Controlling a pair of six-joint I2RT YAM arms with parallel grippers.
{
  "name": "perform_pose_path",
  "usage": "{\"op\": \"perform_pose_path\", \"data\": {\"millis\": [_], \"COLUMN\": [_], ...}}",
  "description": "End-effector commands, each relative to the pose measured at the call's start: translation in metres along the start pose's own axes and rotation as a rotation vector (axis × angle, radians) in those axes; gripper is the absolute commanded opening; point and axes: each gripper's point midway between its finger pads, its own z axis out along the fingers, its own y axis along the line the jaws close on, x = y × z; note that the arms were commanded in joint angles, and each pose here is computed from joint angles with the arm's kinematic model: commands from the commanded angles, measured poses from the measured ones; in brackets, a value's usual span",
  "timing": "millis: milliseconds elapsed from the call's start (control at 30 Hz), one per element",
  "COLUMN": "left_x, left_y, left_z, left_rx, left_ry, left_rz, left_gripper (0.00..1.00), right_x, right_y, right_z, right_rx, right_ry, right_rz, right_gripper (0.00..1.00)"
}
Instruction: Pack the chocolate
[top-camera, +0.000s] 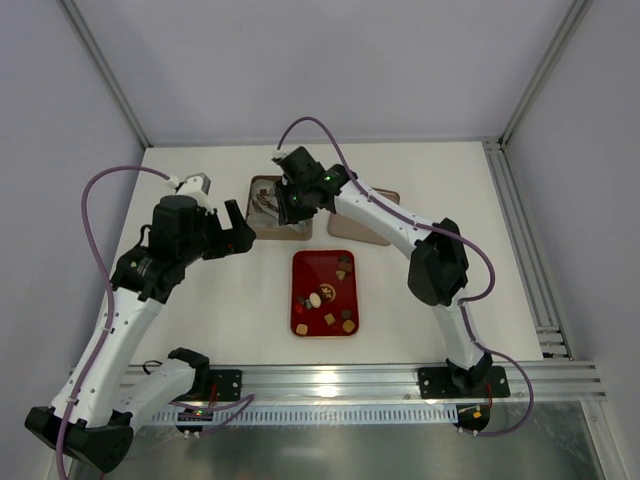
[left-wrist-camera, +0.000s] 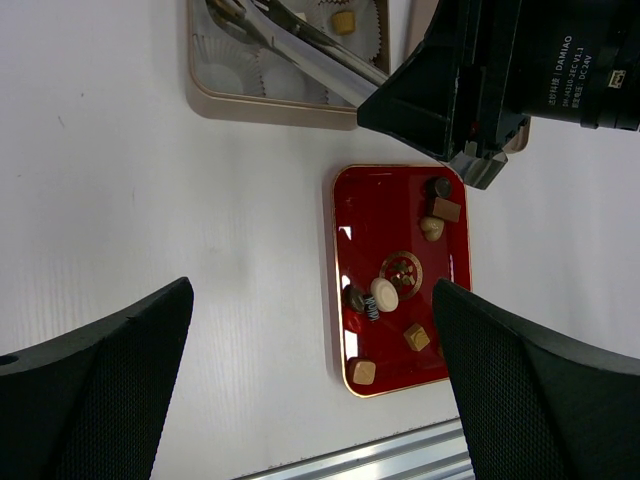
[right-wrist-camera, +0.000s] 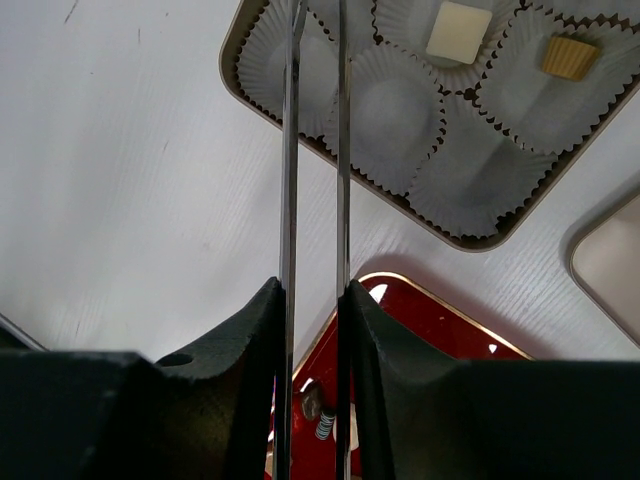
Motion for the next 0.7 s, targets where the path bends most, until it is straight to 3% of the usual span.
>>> {"op": "perform_pose_path", "data": {"millis": [0,233,667], "left_x": [-0.013,-0.014,-0.016], "left_y": [-0.005,-0.005,-0.007], "left_z": [-0.007,-0.007,-0.007], "left_rx": [0.012,0.013,0.017], "left_ry": [-0.038,-0.04,-0.044], "left_rz": [0.011,0.009,0.003], "left_gripper": [1.0,1.0,1.0], "right_x": [-0.027,-0.03,-0.045], "right_y": [0.009,0.009,0.008], "right_z": [-0.01,-0.012,-0.035], "right_rx": [-0.028,-0.025,-0.011], "right_ry": [-0.078,-0.086,-0.136], "right_rz": [-0.017,-0.023,-0.033], "right_gripper": [0.33,0.38,0.38]}}
